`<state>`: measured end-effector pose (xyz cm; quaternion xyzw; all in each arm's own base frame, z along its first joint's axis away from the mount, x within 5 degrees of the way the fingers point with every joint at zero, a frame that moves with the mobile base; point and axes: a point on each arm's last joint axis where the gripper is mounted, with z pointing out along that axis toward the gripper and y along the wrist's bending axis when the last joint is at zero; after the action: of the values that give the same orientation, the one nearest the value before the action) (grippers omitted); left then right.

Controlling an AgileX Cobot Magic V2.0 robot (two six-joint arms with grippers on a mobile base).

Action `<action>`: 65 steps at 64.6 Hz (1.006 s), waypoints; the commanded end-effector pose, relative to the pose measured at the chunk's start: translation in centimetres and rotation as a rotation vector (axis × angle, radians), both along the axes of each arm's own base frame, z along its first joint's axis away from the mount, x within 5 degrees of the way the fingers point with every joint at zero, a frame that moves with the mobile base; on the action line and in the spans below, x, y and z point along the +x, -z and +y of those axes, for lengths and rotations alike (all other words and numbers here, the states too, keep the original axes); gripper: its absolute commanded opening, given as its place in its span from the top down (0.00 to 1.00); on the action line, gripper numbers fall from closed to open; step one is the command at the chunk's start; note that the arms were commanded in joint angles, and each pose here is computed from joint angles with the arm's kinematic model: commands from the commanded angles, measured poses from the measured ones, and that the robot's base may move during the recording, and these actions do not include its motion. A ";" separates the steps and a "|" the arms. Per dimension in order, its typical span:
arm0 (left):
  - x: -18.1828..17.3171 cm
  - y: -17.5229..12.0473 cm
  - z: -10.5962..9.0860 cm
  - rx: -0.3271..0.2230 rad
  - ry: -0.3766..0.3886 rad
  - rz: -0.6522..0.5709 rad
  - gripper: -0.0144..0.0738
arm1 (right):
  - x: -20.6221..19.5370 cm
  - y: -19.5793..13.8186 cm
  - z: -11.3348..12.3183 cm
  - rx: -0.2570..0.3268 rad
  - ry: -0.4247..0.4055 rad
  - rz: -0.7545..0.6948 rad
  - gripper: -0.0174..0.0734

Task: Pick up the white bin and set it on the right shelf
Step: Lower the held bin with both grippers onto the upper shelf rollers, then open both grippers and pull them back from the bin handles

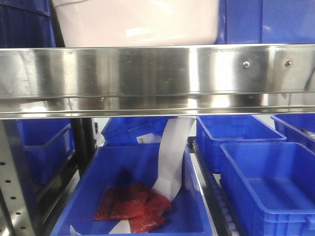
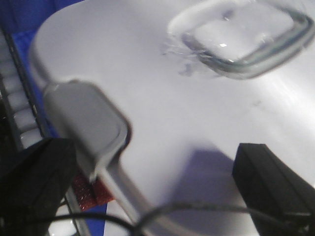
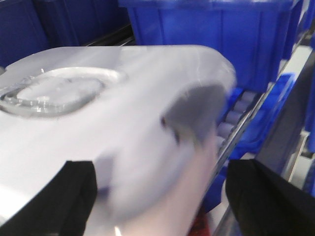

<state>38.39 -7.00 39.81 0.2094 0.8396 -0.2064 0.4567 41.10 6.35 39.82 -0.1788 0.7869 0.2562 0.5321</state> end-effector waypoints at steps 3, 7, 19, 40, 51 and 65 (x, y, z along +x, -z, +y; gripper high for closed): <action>-2.7 -3.8 -0.2 -0.023 0.027 -0.088 0.23 | -3.0 -5.4 -0.5 0.035 0.010 -0.141 0.11; -3.5 -4.4 -0.3 -0.022 0.042 -0.093 0.25 | -3.9 -6.0 -0.4 0.043 -0.014 -0.137 0.13; -6.1 -6.1 -0.4 -0.012 0.094 -0.099 0.43 | -6.3 -7.7 -0.1 0.065 -0.064 -0.127 0.41; -9.8 -7.6 -0.6 0.018 0.191 -0.053 0.99 | -10.0 -8.1 -0.1 0.090 -0.069 -0.083 0.72; -11.4 -7.0 0.4 0.057 0.079 0.001 0.97 | -12.5 -5.1 -1.2 0.067 0.089 -0.069 0.72; -13.5 -3.6 2.4 0.098 -0.168 -0.028 0.97 | -17.9 0.5 -3.5 0.037 0.359 -0.100 0.72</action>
<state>26.41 -4.94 42.10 0.1963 0.8845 -0.1350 0.4011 25.52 4.08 38.52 -0.0856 0.8055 0.1990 0.5515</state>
